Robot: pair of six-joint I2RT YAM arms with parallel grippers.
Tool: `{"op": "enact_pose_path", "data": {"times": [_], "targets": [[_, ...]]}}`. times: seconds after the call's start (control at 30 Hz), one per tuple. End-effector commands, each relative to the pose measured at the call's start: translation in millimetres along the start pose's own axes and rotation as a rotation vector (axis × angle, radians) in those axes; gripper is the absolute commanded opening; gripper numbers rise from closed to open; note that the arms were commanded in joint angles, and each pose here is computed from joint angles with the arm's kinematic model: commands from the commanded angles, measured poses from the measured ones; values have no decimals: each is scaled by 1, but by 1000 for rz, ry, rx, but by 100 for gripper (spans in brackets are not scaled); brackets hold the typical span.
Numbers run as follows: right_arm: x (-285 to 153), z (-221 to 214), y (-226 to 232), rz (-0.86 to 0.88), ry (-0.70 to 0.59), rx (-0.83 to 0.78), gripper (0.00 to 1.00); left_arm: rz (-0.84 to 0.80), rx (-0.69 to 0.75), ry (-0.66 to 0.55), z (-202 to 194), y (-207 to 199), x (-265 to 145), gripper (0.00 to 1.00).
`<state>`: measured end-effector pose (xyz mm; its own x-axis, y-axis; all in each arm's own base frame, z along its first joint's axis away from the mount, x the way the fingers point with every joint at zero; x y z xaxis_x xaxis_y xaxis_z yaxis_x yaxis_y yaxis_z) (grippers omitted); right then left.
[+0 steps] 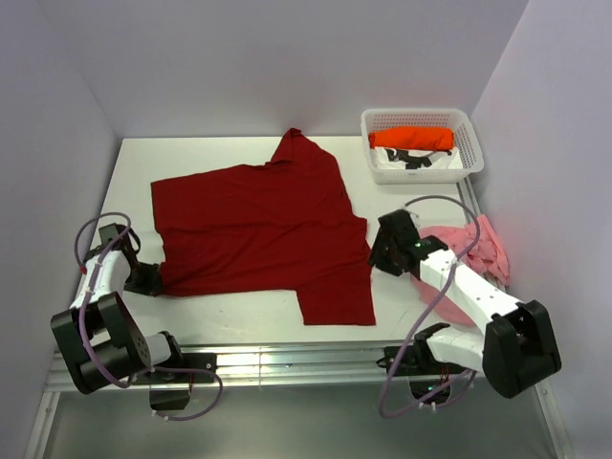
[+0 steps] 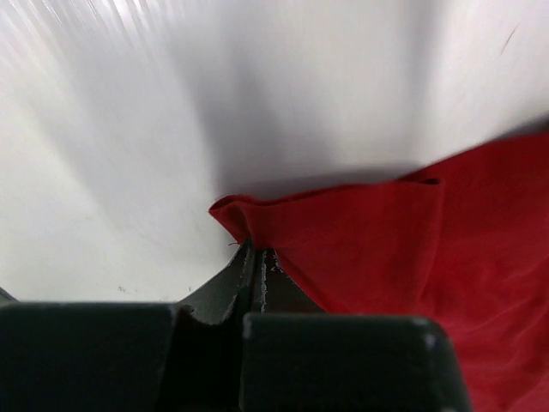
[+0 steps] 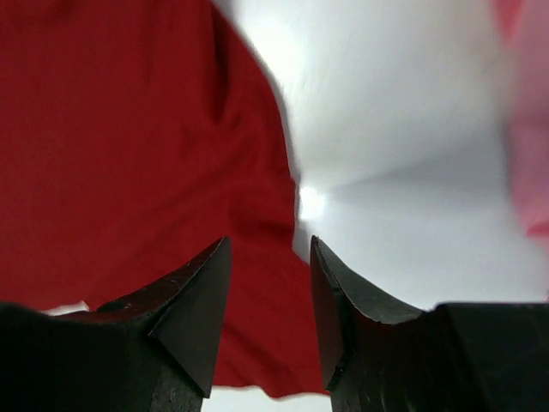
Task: Roll the t-shirts
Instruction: Flatten the tshirt
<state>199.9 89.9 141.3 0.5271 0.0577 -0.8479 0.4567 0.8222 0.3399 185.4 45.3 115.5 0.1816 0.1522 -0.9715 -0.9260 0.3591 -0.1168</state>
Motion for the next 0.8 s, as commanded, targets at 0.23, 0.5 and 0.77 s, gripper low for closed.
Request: {"op": "enact_pose_path", "data": {"times": [0.23,0.5,0.77], "targets": [[-15,-64,-23,-81,136,-117,49,-75,-96,-198,53,0,-21,0],[-17,-87,-22,-13,209,-133,49,-127,-75,-157,43,2,-14,0],[-12,-70,13,1,175,-151,49,-114,-75,-130,40,4,-14,0]]}}
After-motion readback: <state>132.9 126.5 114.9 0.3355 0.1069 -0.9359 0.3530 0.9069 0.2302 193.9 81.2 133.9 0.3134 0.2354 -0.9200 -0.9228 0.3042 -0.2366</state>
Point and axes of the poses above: each gripper's point midway between its finger pads, its own x axis out along the fingers, its own y axis along the line the jaws close on, z = x × y, the point moved 9 cm from there along -x, back along the fingers, and after that the axes turned 9 degrees about x, right-handed, at the moved point
